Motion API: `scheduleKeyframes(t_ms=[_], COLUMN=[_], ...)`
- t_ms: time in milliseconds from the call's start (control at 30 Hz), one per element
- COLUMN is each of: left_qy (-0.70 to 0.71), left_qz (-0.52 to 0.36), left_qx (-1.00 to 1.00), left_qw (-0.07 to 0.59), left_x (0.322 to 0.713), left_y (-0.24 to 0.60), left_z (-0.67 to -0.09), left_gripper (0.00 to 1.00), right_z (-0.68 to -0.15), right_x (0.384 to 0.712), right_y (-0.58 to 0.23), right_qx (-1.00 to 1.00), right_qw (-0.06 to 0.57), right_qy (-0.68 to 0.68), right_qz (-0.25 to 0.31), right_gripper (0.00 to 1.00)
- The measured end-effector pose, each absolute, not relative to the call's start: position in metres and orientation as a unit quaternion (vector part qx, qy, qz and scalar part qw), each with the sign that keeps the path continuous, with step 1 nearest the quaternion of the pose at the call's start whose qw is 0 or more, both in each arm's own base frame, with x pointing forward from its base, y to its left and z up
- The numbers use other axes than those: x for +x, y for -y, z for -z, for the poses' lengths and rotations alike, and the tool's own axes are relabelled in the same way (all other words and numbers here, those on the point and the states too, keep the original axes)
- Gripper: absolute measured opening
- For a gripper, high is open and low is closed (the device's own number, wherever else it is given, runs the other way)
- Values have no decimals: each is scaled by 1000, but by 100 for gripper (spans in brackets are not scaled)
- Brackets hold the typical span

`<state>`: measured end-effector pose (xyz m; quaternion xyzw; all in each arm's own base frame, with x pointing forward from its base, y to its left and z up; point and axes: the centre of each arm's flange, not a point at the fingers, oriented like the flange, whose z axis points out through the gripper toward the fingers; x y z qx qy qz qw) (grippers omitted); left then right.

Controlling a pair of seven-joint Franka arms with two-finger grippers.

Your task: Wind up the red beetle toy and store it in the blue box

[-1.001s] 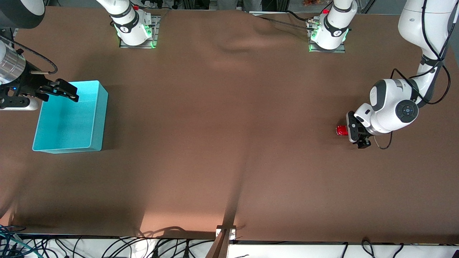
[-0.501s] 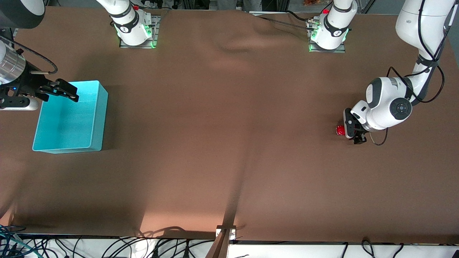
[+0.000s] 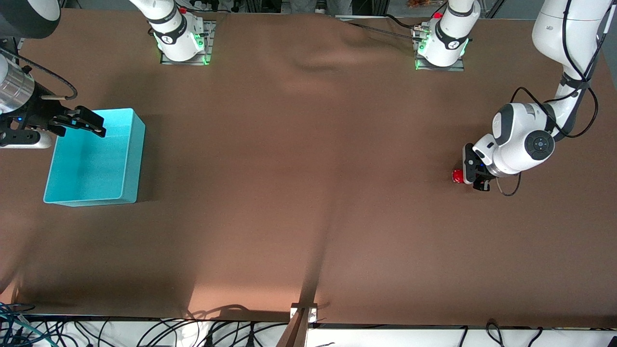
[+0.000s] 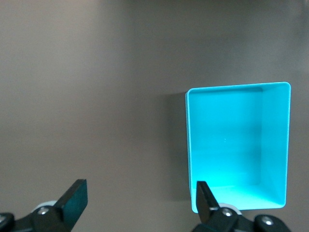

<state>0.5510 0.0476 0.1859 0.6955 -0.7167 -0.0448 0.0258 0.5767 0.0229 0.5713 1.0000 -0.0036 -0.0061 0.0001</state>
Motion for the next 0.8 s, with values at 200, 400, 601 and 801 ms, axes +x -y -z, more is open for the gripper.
scheduleKeyframes(t_ms=[200, 400, 601, 801], left_qy=[704, 699, 711, 721], left_qz=[44, 42, 42, 39], left_qx=[708, 714, 701, 691], left_qw=[26, 28, 35, 37], left_x=[551, 551, 554, 557], left_y=[-67, -97, -137, -182], left_z=[-185, -185, -185, -185], left_gripper=[45, 45, 45, 45], right_z=[-571, -571, -571, -571], right_x=[577, 577, 577, 577], right_y=[-23, -23, -23, -23], right_qx=[1000, 1000, 1000, 1000], right_qw=[0, 0, 0, 0], right_qy=[4, 4, 4, 4], right_qz=[6, 6, 6, 6], right_gripper=[100, 100, 100, 100])
